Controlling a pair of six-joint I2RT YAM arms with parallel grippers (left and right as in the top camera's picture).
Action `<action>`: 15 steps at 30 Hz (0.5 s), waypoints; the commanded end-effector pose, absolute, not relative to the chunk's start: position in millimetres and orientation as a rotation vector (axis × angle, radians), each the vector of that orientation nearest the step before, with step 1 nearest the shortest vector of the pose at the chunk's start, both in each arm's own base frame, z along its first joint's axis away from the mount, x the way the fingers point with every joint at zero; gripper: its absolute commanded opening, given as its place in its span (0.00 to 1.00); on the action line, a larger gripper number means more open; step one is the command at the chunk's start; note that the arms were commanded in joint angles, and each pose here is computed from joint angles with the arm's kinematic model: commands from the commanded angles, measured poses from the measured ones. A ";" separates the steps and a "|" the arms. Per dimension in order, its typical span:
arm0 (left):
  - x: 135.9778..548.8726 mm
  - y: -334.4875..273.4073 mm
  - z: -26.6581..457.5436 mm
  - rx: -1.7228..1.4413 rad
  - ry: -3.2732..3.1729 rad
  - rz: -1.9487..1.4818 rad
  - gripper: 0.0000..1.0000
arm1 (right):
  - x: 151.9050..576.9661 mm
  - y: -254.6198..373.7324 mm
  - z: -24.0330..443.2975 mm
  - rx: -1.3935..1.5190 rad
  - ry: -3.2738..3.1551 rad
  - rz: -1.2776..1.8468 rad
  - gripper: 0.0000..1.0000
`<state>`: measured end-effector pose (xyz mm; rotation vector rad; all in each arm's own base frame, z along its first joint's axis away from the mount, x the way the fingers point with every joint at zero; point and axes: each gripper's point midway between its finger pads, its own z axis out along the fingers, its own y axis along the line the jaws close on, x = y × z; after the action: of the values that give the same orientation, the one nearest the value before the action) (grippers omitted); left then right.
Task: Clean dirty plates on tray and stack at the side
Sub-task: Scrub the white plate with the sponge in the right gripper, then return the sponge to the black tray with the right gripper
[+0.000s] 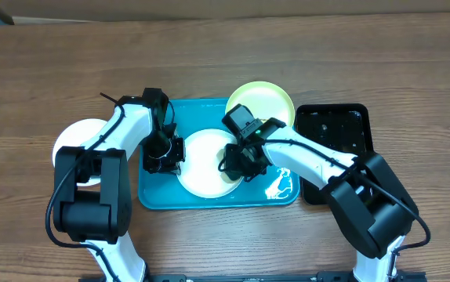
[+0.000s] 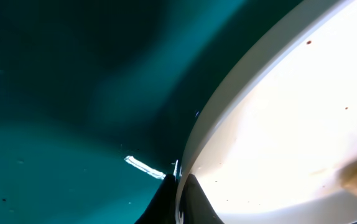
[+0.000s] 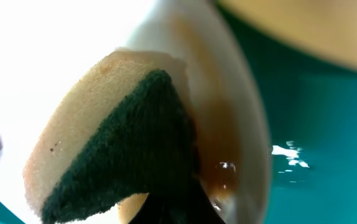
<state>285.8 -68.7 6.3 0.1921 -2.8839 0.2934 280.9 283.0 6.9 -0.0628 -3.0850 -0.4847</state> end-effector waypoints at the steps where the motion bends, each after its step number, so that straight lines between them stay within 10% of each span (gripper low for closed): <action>1: 274.0 -52.8 -2.6 0.180 -2.859 0.154 0.04 | 295.1 246.1 -11.7 -0.155 -3.156 -0.242 0.04; 15: 274.1 -52.4 -2.6 0.181 -2.859 0.152 0.04 | 319.0 239.4 55.7 -0.219 -3.327 -0.285 0.04</action>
<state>284.1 -69.1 6.6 0.1895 -2.8778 0.2903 296.2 259.8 28.3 -0.1295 -3.2013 -0.3377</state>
